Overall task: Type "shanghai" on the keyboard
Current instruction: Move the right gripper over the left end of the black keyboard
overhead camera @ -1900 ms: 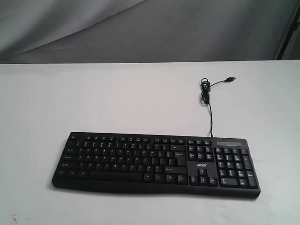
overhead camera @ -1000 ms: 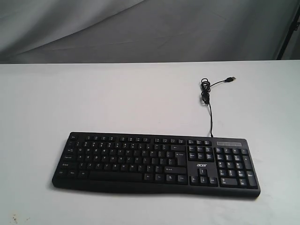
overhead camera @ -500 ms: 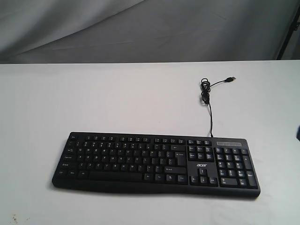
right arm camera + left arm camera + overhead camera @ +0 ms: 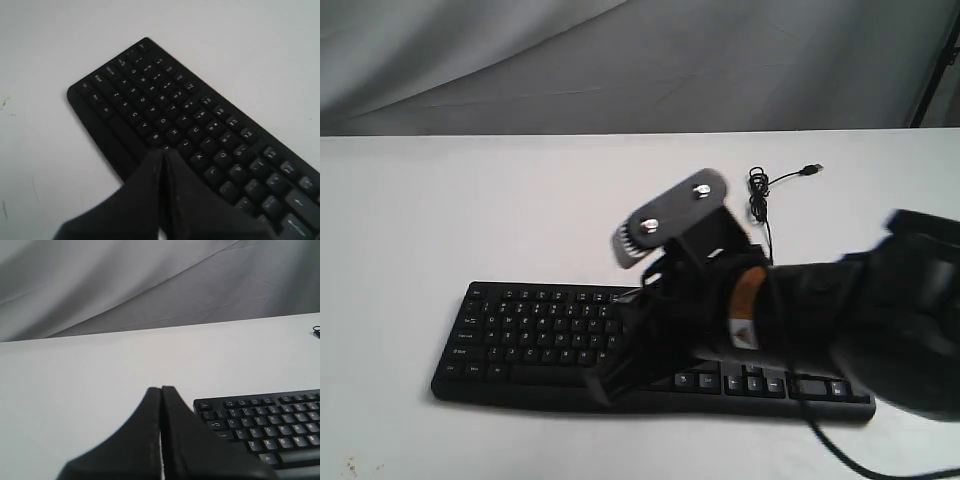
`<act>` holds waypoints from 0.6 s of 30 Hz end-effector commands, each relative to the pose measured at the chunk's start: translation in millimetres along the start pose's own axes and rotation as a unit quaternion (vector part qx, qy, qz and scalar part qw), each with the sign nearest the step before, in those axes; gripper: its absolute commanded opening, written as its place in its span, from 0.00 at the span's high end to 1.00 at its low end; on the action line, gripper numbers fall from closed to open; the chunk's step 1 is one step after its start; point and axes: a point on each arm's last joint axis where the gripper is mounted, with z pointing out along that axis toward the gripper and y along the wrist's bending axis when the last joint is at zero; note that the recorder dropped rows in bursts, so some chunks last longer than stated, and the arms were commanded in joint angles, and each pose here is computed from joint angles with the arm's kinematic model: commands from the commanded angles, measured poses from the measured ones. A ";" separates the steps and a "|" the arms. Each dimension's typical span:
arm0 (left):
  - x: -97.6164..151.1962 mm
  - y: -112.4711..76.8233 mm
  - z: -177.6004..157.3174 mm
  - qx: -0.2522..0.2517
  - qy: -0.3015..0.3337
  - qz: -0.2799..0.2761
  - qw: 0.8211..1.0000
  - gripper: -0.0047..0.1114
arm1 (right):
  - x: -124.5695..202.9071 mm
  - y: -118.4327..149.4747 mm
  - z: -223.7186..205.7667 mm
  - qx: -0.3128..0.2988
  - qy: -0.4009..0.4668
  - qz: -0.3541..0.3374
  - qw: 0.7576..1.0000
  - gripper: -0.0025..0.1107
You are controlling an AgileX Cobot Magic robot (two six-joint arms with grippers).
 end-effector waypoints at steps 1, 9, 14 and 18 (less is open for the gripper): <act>0.8 -0.2 0.1 0.002 -0.002 -0.001 1.000 0.96 | -14.7 13.4 37.0 0.000 0.047 -0.017 0.999 0.98; 0.8 -0.2 0.1 0.002 -0.002 -0.001 1.000 0.96 | -47.2 19.7 76.7 0.016 0.094 -0.057 0.994 0.98; 0.8 -0.2 0.1 0.002 -0.002 -0.001 1.000 0.96 | -75.6 24.5 102.7 0.015 0.107 -0.084 0.991 0.98; 0.8 -0.2 0.1 0.002 -0.002 -0.001 1.000 0.96 | -67.8 32.4 138.9 -0.002 0.098 -0.094 0.991 0.98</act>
